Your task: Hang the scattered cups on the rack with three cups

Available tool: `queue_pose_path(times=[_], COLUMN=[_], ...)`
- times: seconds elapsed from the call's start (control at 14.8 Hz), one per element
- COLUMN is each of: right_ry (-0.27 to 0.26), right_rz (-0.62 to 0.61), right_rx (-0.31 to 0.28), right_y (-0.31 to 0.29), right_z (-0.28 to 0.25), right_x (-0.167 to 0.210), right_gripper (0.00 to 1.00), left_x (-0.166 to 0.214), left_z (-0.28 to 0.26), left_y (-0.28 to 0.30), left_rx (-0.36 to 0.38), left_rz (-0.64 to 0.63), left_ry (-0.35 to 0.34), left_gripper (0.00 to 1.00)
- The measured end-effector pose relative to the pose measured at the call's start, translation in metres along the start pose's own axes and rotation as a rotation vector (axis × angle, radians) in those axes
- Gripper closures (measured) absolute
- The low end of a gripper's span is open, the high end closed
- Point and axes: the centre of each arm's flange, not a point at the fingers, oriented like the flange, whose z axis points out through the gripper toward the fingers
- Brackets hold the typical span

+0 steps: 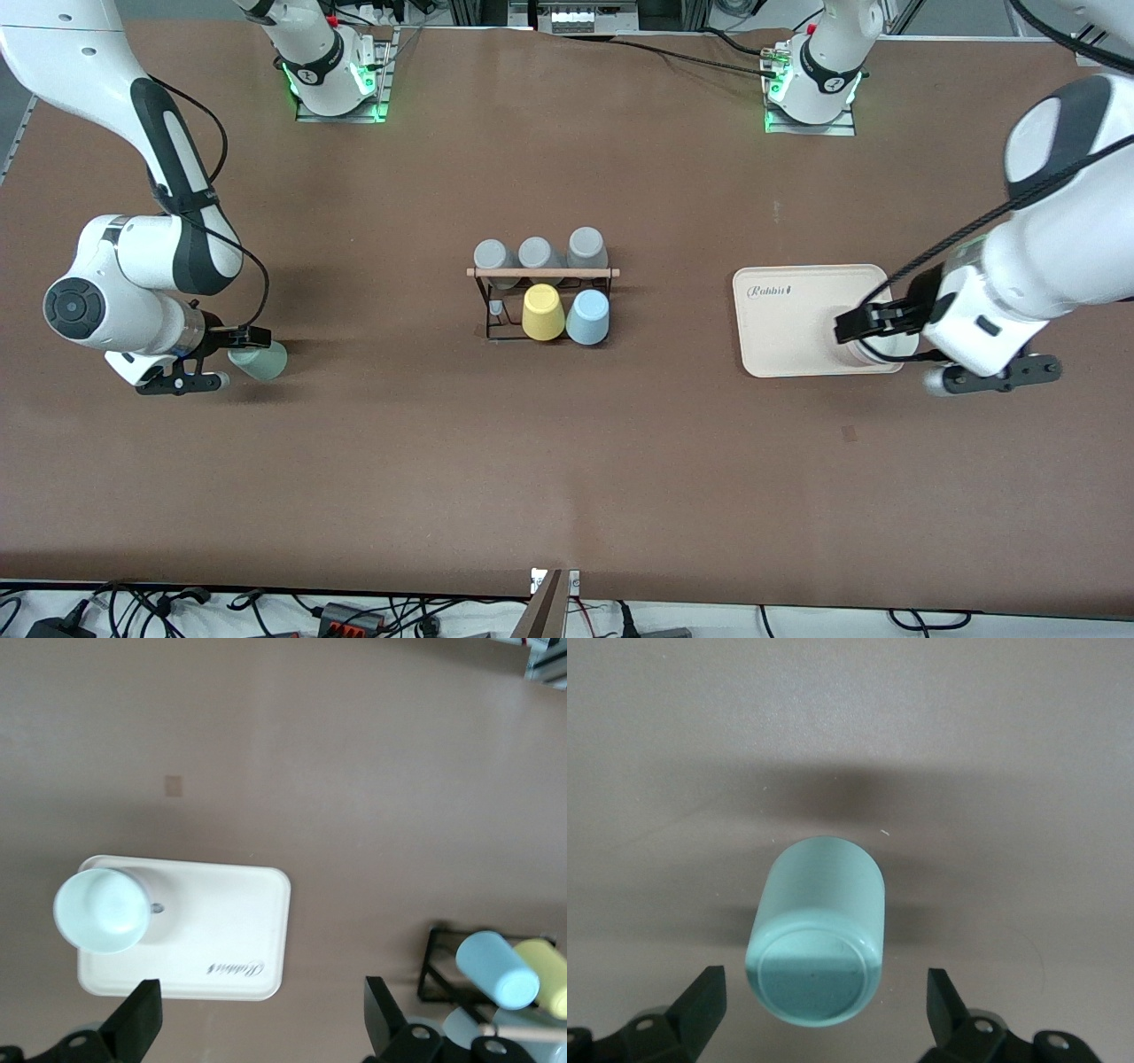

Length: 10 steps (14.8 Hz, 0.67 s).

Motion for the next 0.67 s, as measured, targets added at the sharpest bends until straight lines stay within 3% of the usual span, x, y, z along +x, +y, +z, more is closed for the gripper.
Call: queue_pose_path(times=[0.27, 0.47, 0.67], right_ry=[-0.002, -0.007, -0.005], right_rz=[-0.001, -0.002, -0.008], right_rx=[0.001, 0.002, 0.004], right_y=[-0.001, -0.002, -0.005], right_z=[0.004, 0.007, 0.005], right_x=[-0.001, -0.003, -0.002], right_gripper=[0.0, 0.05, 0.34], left_x=[-0.019, -0.039, -0.051], left_z=[0.003, 0.021, 0.021], left_y=[-0.011, 0.006, 0.004], left_rx=[0.032, 0.051, 0.072], left_rz=[0.035, 0.066, 0.122], left_ry=[-0.015, 0.014, 0.045], left_gripper=[0.0, 0.0, 0.0])
